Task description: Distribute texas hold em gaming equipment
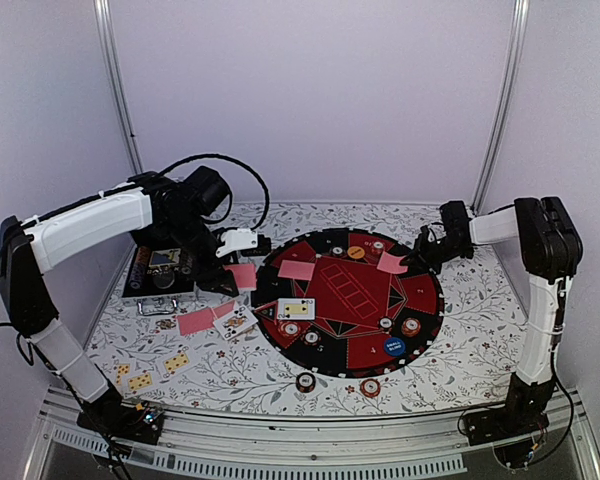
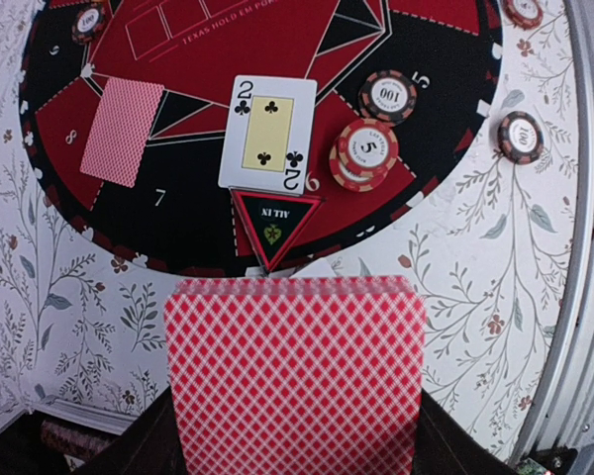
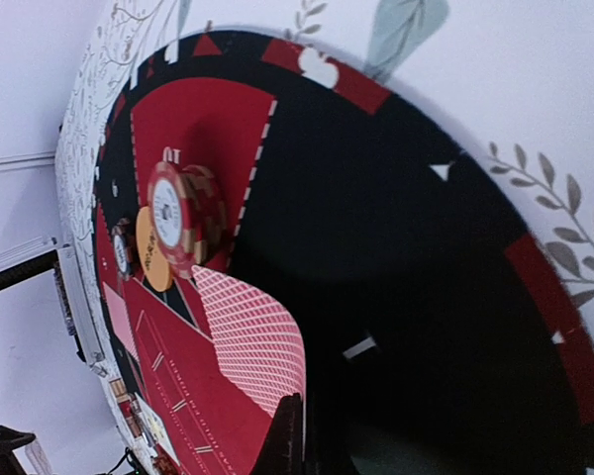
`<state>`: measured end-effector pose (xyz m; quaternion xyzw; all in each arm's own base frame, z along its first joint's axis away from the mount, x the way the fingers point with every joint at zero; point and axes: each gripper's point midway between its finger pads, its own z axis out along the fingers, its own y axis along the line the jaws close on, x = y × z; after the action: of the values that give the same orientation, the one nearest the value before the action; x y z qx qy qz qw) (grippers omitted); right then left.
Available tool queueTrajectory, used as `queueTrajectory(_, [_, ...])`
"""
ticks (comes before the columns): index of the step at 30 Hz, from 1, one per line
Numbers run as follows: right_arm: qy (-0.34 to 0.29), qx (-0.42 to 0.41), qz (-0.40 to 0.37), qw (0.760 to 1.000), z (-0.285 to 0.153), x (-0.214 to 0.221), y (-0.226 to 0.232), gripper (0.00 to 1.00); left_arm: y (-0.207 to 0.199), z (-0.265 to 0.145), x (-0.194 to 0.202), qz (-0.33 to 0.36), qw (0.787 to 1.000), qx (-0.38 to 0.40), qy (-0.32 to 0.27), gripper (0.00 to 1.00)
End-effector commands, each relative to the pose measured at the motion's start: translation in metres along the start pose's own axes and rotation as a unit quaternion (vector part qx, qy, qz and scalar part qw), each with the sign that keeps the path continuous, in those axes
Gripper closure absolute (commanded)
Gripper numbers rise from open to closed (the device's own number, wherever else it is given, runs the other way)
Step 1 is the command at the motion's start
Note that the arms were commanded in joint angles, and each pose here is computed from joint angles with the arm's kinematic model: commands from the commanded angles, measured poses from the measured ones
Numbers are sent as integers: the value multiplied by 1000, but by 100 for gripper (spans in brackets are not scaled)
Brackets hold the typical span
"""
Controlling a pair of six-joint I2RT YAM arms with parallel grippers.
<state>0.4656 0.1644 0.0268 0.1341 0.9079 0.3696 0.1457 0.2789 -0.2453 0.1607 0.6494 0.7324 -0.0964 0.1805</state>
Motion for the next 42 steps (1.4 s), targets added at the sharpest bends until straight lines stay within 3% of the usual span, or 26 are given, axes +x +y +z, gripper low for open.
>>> queueTrajectory(1, [-2, 53, -5, 999, 2, -3, -22, 98, 4, -10, -7, 3, 1000, -6, -16, 53])
queueTrajectory(7, [-17, 74, -10, 997, -8, -10, -26, 98, 3, -10, -7, 3, 1000, -5, -17, 53])
queueTrajectory(11, [-19, 73, -12, 997, -11, -14, -21, 89, 4, -11, -8, 3, 1000, -6, -18, 53])
queueTrajectory(13, [-21, 75, -14, 997, -12, -15, -20, 81, 4, -12, -8, 4, 1000, -7, -18, 53])
queueTrajectory(16, [-28, 84, -16, 996, -18, -16, -19, 58, 4, -12, -8, 4, 1000, -7, -18, 53])
queueTrajectory(19, [-43, 92, -22, 995, -29, -19, -14, 41, 4, -13, -9, 4, 1000, -6, -19, 53])
queueTrajectory(21, [-59, 90, -25, 994, -40, -23, -7, 34, 4, -13, -9, 5, 1000, -6, -19, 53])
queueTrajectory(26, [-93, 51, -42, 993, -68, -21, 33, 25, 4, -13, -10, 5, 1000, -8, -20, 53])
queueTrajectory(30, [-70, -32, -72, 994, -67, 15, 93, 15, 6, -14, -13, 6, 1000, -10, -23, 53])
queueTrajectory(33, [-22, -106, -100, 989, -53, 66, 150, 11, 7, -14, -16, 3, 1000, -8, -28, 53])
queueTrajectory(42, [105, -280, -134, 945, -27, 183, 271, 7, 7, -14, -19, 3, 1000, -6, -30, 53])
